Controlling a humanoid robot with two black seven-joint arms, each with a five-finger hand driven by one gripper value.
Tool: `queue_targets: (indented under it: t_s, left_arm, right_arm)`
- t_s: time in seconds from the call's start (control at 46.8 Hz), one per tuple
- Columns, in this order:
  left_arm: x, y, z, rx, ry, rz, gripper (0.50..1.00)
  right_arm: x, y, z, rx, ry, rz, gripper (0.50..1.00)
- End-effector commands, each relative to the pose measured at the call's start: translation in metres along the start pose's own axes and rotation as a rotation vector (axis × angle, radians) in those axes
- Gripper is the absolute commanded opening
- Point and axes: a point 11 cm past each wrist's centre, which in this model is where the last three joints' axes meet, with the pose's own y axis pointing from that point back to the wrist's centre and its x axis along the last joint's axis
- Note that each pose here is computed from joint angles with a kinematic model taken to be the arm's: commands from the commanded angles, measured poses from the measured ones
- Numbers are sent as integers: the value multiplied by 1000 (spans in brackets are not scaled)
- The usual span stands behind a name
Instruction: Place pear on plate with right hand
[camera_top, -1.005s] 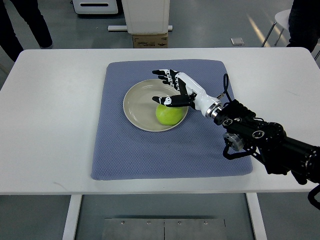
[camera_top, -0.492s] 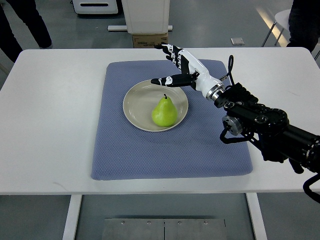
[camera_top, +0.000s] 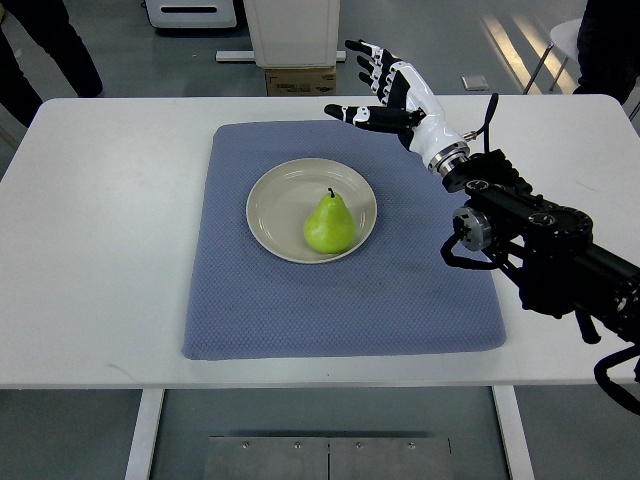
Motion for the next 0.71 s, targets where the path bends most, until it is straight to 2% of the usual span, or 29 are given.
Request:
queue_targets:
  t_s: [0.0, 0.193, 0.471, 0.684]
  left_arm:
    - [0, 0, 0, 0, 0, 0, 1000]
    - [0, 0, 0, 0, 0, 1, 1000]
    - [0, 0, 0, 0, 0, 0, 1000]
    - [0, 0, 0, 0, 0, 0, 1000]
  right_arm:
    - [26, 10, 6, -25, -48, 79, 1000]
    - [70, 34, 23, -83, -211, 247, 1000]
    - [112, 66, 53, -158, -382, 447, 1000]
    - [119, 75, 60, -153, -417, 460, 1000]
